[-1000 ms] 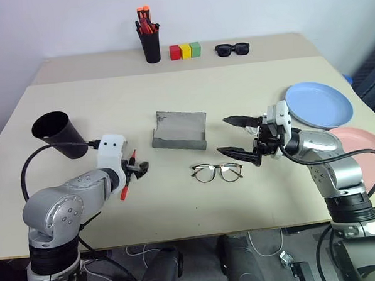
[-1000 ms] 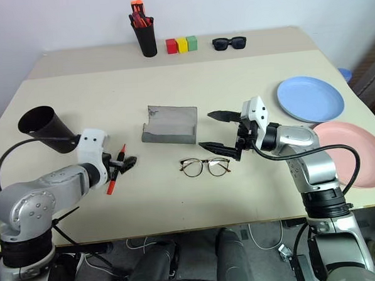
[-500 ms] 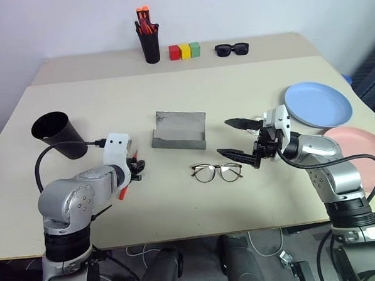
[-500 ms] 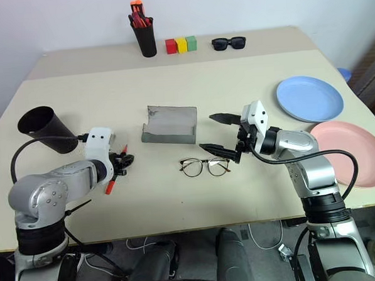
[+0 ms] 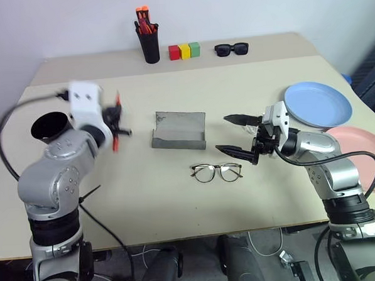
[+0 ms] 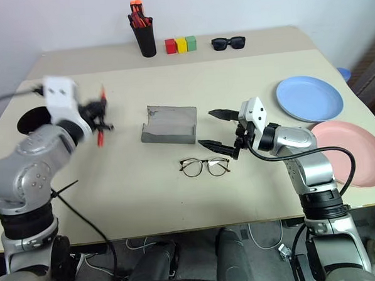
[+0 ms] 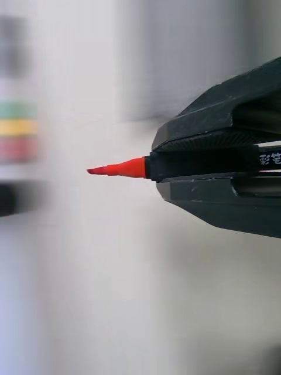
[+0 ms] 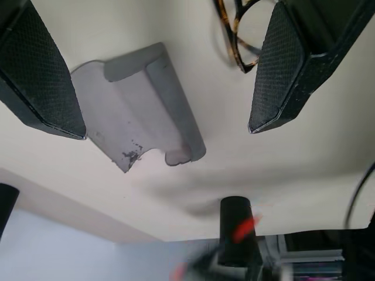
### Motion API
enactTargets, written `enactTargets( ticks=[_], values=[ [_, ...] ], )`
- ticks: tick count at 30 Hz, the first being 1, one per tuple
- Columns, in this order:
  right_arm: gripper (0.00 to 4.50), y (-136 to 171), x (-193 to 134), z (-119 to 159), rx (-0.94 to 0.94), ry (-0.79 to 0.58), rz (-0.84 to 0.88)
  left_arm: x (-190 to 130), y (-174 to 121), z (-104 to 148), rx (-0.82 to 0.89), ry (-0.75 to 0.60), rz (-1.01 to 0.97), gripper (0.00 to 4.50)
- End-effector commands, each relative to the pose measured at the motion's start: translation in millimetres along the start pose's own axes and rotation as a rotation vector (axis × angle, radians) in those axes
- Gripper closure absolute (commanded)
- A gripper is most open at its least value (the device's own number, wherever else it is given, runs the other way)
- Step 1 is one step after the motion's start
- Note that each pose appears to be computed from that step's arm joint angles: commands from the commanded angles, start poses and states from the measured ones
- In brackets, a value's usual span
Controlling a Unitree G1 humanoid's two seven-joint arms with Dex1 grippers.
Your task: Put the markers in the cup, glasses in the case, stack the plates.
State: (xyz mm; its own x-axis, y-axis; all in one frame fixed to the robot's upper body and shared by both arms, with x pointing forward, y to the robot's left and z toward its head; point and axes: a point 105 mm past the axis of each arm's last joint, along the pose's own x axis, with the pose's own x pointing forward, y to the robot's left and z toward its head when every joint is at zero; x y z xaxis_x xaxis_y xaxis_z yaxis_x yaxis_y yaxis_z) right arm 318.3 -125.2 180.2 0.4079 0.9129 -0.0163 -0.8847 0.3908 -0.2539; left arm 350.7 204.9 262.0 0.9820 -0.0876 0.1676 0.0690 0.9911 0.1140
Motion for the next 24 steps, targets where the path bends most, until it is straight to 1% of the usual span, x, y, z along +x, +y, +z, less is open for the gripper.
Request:
enactTargets(
  ticks=[1, 2, 3, 6, 7, 8, 10, 11, 13, 15, 17, 20, 24],
  values=[
    [0.00, -1.2, 3.9, 10.1, -0.032, -0.035, 0.009, -5.9, 40.9, 50.1, 0.096, -0.294, 0.154, 4.47],
    [0.00, -1.6, 3.8, 10.2, -0.032, -0.035, 0.008, -9.7, 52.4, 58.4, 0.095, -0.353, 0.174, 4.47],
    [0.00, -2.0, 3.6, 10.1, -0.033, -0.034, 0.008, -12.3, 61.8, 61.9, 0.106, -0.384, 0.192, 4.47],
    [0.00, -2.5, 3.5, 10.0, -0.032, -0.033, 0.008, -20.9, 87.5, 62.5, 0.129, -0.463, 0.269, 4.47],
    [0.00, -2.4, 3.6, 10.2, -0.032, -0.034, 0.008, -24.7, 98.3, 58.0, 0.161, -0.475, 0.311, 4.47],
    [0.00, -2.4, 3.8, 10.4, -0.032, -0.035, 0.008, -28.4, 106.7, 54.3, 0.159, -0.496, 0.341, 4.47],
    [0.00, -2.1, 4.8, 11.4, -0.030, -0.040, 0.008, -30.0, 115.9, 35.9, 0.205, -0.472, 0.350, 4.47],
    [0.00, -1.8, 5.2, 11.7, -0.030, -0.041, 0.008, -30.5, 119.7, 29.8, 0.186, -0.479, 0.361, 4.47],
    [0.00, -0.5, 6.3, 12.4, -0.027, -0.044, 0.011, -27.3, 121.0, 17.5, 0.172, -0.476, 0.344, 4.47],
    [0.00, 1.6, 6.9, 12.8, -0.027, -0.046, 0.016, -23.9, 126.7, 5.6, 0.085, -0.483, 0.359, 4.47],
    [0.00, 3.0, 7.3, 13.3, -0.029, -0.047, 0.017, -18.8, 126.0, -4.2, 0.072, -0.471, 0.347, 4.47],
    [0.00, 3.0, 6.5, 15.1, -0.032, -0.048, 0.011, -13.6, 119.2, -9.0, 0.079, -0.474, 0.322, 4.47],
    [0.00, 2.9, 4.0, 16.1, -0.038, -0.044, 0.000, -18.6, 126.0, -23.0, 0.077, -0.451, 0.358, 4.47]
  ],
)
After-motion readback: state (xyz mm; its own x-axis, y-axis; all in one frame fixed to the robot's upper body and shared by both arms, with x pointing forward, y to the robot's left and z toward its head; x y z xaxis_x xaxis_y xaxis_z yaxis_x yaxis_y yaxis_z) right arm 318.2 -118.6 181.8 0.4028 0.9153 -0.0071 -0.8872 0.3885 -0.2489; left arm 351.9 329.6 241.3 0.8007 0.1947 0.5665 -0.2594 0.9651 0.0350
